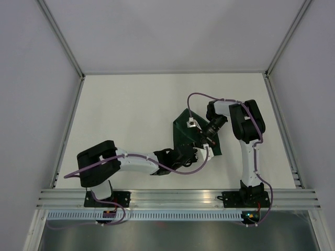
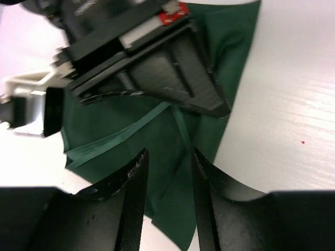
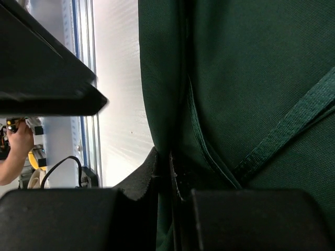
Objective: Fold the napkin, place the utensils inside, and roll it up
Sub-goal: Roll the napkin at the center of the board.
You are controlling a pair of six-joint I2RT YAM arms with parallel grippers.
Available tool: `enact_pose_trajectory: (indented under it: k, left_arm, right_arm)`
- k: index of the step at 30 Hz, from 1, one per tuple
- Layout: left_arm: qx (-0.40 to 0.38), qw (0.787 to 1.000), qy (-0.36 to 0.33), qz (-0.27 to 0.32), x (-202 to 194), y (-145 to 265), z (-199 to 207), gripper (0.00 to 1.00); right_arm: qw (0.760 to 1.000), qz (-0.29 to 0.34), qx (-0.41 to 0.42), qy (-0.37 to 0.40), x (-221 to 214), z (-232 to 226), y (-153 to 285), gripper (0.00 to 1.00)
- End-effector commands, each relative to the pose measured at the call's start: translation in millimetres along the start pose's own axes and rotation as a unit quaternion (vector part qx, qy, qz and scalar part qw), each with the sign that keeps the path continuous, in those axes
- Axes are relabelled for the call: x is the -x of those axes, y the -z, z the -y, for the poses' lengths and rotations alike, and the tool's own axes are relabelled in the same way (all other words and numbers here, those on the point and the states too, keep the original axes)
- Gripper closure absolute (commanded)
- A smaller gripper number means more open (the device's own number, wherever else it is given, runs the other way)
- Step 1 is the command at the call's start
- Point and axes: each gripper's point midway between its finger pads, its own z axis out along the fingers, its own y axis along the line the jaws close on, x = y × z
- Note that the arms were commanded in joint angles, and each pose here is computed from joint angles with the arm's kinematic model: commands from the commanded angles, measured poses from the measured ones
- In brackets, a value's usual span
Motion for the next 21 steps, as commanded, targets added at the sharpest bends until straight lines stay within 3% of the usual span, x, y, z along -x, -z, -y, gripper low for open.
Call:
enact_pose_trajectory:
  k: [1, 8, 21]
  left_arm:
    - [-0.021, 0.998, -0.06, 0.022, 19, -13, 11, 0.56]
    - [-0.055, 0.995, -0.079, 0.028, 13, -28, 37, 0.53]
    - [-0.073, 0.995, -0.074, 0.003, -14, -48, 48, 0.53]
  right_arm:
    - [0.998, -0.015, -0.032, 0.046, -6, 35, 0, 0.94]
    - [0.998, -0.019, -0.033, 0.04, -8, 37, -1, 0.94]
    - [0.999, -0.021, -0.026, 0.031, -12, 39, -2, 0.95]
